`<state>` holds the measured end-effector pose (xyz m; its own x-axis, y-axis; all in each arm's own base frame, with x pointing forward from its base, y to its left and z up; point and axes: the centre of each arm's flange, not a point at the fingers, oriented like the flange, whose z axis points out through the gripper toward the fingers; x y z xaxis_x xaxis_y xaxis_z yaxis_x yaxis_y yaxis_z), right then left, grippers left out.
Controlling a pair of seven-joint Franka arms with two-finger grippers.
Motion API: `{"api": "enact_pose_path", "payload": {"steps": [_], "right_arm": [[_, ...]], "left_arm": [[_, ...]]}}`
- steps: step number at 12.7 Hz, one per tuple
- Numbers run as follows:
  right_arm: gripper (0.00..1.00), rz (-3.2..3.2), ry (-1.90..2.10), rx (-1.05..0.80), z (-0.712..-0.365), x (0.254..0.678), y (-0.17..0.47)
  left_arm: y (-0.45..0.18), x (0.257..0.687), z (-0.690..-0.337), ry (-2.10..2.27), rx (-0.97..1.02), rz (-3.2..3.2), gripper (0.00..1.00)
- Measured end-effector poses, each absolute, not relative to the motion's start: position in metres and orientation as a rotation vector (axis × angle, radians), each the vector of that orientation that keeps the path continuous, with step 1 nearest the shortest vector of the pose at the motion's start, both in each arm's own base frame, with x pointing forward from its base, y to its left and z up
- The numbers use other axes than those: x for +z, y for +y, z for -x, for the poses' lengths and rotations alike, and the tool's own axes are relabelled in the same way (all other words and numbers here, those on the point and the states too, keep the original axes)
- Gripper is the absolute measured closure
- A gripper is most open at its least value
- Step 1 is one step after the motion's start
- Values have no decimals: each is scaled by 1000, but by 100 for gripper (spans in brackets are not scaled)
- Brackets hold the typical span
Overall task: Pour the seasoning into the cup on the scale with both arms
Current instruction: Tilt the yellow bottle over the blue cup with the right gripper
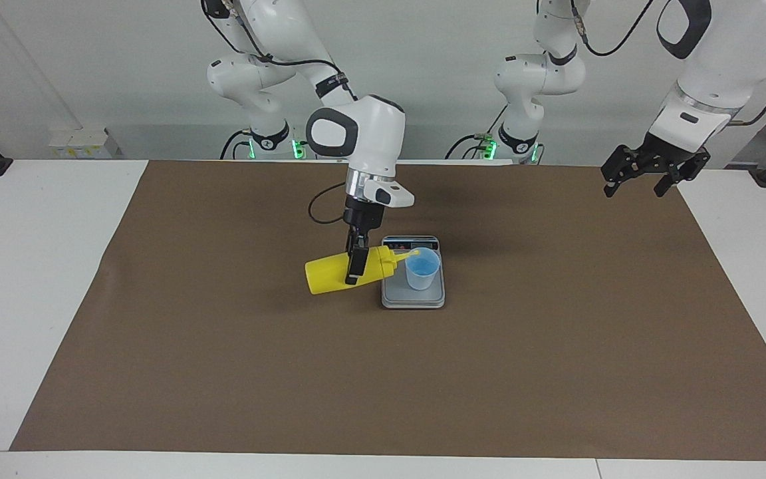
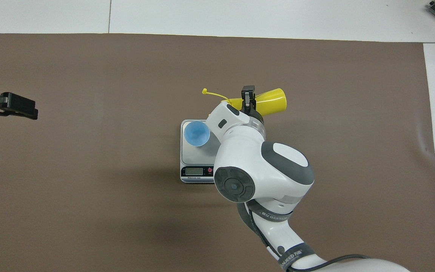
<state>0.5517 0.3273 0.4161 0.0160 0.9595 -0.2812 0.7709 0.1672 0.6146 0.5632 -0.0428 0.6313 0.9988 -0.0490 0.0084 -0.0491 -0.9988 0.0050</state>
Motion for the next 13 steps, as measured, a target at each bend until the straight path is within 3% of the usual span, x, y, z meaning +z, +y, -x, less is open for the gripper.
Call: {"api": "enact_pose_path", "payload": {"steps": [13], "right_arm": [[56,-1279,1675,305,-520,356,378]], "left_arm": [[-43,631,-563,-77,12,-3135,0]]}}
